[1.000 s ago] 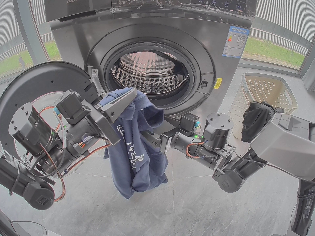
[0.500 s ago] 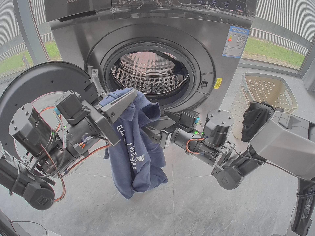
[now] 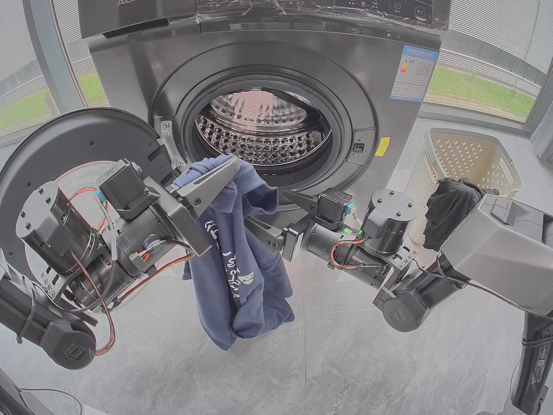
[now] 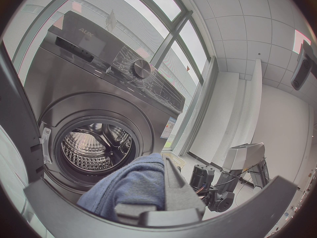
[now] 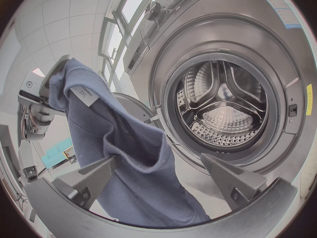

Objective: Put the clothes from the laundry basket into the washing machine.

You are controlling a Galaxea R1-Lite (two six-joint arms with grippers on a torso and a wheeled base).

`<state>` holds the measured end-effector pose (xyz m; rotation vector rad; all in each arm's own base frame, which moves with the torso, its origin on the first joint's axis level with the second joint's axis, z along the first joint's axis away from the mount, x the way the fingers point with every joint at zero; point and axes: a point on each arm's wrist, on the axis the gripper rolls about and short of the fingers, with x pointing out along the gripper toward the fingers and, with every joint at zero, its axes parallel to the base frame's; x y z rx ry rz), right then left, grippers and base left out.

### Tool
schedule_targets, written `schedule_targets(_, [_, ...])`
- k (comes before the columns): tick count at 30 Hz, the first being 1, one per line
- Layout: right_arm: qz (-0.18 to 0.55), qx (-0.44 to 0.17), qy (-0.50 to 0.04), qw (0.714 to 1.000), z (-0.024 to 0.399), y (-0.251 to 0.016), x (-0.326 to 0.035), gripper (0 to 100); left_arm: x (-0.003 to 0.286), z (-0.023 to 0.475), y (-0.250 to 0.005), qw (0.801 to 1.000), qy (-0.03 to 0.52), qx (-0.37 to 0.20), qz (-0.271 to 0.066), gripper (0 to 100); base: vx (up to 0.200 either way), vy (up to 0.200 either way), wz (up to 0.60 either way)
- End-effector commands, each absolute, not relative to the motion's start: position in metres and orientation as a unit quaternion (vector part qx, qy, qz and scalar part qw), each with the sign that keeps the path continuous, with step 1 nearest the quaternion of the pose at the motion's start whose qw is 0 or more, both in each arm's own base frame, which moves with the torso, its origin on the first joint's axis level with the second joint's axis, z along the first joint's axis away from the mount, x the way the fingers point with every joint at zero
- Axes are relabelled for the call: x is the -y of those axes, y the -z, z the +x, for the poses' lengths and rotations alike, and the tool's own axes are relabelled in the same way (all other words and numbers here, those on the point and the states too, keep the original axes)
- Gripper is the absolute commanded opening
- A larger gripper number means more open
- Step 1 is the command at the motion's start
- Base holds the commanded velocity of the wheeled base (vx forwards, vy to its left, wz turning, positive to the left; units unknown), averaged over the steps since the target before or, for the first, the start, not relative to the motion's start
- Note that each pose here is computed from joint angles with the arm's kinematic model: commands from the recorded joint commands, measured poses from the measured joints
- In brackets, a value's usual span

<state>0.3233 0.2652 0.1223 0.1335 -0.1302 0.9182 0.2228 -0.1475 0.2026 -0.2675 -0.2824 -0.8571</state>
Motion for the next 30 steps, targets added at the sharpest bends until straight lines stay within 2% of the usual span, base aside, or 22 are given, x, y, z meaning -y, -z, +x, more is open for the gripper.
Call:
schedule_targets(1, [0.061,0.062,-0.443,0.892,0.325,-0.12,-0.265,100,0.148,0.223,-0.202,0.891,0.413,0.135,-0.129,0,0.0,0.0,0.0])
schedule_targets(7, [0.059,0.059,-0.446,0.891,0.326,-0.115,-0.266,100,0.148,0.223,-0.203,0.891,0.413,0.136,-0.129,0,0.0,0.0,0.0])
schedule_targets(8, [0.06,0.062,-0.446,0.891,0.326,-0.115,-0.267,0,0.148,0.223,-0.203,0.891,0.413,0.136,-0.129,0,0.0,0.0,0.0])
schedule_targets(15, [0.06,0.072,-0.441,0.893,0.328,-0.12,-0.263,0,0.145,0.226,-0.202,0.895,0.406,0.136,-0.128,0,0.0,0.0,0.0])
schedule_targets(21, [0.061,0.093,-0.428,0.897,0.321,-0.145,-0.244,0,0.139,0.231,-0.202,0.9,0.394,0.137,-0.127,0,0.0,0.0,0.0])
schedule_targets(23, [0.061,0.093,-0.426,0.898,0.321,-0.146,-0.243,0,0.139,0.231,-0.202,0.9,0.394,0.137,-0.127,0,0.0,0.0,0.0])
schedule_targets(24, [0.062,0.096,-0.42,0.9,0.309,-0.16,-0.232,0,0.137,0.233,-0.203,0.902,0.388,0.14,-0.127,0,0.0,0.0,0.0])
schedule_targets(30, [0.063,0.092,-0.403,0.908,0.278,-0.18,-0.206,0,0.132,0.238,-0.212,0.904,0.374,0.16,-0.128,0,0.0,0.0,0.0])
